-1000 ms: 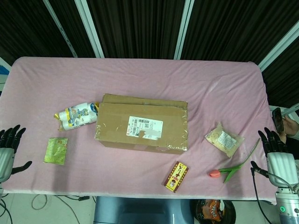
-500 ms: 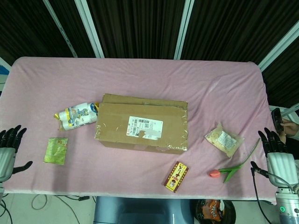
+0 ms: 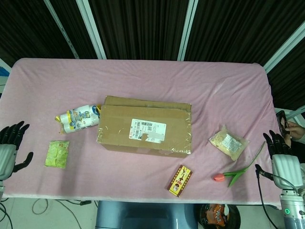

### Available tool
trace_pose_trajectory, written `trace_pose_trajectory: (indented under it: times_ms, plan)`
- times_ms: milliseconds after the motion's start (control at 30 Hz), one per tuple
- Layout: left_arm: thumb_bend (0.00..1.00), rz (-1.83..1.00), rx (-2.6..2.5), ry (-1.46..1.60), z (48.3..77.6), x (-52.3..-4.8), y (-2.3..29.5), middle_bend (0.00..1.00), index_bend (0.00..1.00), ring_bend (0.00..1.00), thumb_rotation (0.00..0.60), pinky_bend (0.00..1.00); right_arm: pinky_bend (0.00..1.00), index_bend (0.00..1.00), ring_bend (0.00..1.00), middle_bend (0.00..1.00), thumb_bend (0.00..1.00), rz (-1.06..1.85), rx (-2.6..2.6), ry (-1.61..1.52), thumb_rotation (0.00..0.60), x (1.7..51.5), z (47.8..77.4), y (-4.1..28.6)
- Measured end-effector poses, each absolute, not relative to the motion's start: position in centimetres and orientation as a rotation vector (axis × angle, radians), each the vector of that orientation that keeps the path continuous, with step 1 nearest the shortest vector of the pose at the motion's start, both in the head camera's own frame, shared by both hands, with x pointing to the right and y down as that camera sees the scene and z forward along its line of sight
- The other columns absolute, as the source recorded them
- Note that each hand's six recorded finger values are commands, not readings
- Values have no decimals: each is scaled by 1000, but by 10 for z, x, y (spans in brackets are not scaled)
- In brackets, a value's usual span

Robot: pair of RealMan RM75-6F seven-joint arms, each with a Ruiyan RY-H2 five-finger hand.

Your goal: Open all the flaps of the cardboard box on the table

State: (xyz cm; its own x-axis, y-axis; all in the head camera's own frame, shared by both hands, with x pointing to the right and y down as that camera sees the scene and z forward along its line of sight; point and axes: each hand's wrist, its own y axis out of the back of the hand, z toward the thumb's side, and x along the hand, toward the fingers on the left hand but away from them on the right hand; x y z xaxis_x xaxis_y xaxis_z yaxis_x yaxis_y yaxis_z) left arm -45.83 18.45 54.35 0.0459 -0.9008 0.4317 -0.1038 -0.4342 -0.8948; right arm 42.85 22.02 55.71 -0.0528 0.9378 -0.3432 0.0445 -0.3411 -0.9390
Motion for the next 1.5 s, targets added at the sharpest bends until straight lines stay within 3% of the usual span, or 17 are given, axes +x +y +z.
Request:
trace_pose_trajectory:
  times_ms: [300,767,967,1500]
  plan:
    - [625,-1371,-1835,1005,538,-410,108,63,26,44,600,145,233,0,0,0,242,1502,-1480,-1101,600,428,558,220]
    - [684,-1280,-2170,929,545,-322,5,208,97,170,600,269,234,0,0,0,243,1507,-1504,-1133,600,432,557,222]
    - [695,-1273,-2188,862,552,-298,-11,284,132,242,600,338,233,0,0,0,244,1514,-1513,-1142,600,433,558,222]
    - [707,-1319,-2238,752,583,-260,-17,361,180,284,600,368,234,0,0,0,245,1529,-1535,-1170,600,435,558,222]
